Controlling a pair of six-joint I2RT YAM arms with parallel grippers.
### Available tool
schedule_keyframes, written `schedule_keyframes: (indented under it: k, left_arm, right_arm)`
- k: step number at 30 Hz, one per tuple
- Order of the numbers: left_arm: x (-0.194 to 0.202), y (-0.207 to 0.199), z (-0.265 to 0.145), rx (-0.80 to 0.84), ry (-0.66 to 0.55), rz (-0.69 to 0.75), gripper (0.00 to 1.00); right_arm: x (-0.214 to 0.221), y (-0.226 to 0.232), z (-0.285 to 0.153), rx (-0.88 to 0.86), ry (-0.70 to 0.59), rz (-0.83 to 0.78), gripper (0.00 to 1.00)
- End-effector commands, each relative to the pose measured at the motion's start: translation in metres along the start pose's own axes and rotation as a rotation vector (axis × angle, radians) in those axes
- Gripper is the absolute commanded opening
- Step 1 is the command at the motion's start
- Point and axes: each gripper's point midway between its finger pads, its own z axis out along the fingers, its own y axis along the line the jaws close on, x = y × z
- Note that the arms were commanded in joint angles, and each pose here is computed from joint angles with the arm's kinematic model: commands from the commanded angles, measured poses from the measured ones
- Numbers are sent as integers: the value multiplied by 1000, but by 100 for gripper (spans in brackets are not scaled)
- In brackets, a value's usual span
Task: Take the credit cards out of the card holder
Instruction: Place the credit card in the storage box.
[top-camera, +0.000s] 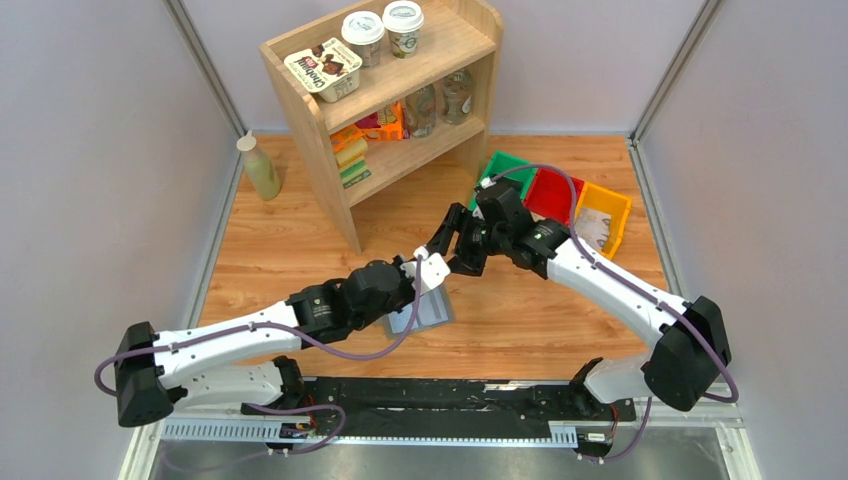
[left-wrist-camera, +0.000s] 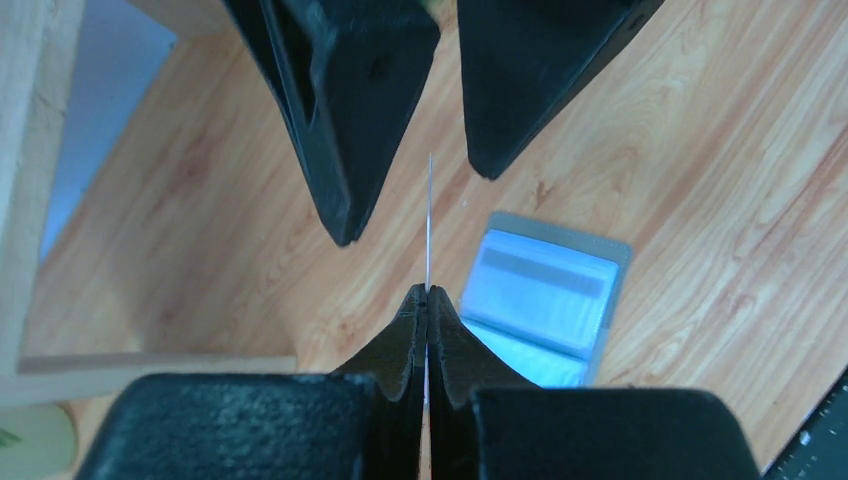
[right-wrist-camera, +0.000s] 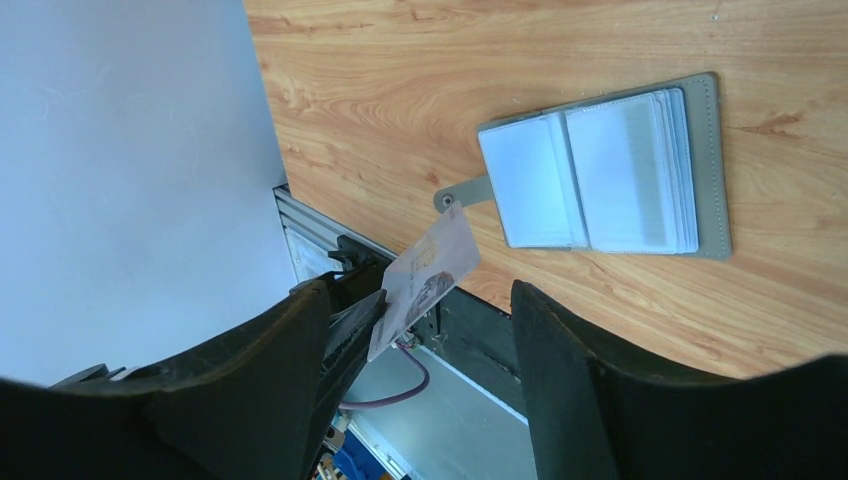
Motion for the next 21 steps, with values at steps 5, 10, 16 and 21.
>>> schedule_keyframes:
  k: [5,10,16,21]
  left_arm:
    - [-47,12,4,-95,-100,168,0]
    - [-43,7,7,-80,-97,172,0]
    - [-38,17,6,-151,-81,83,33]
    - [-26,27,4,-165,-51,-41,54]
  right_arm:
    - [4,0,-1,-21,6,45,51]
    - [-6,0,-5,-36,-32,60,13]
    - [-26,-4,-13,-53,-81,36,0]
    - [-58,-26,-31,-37,-151,8,0]
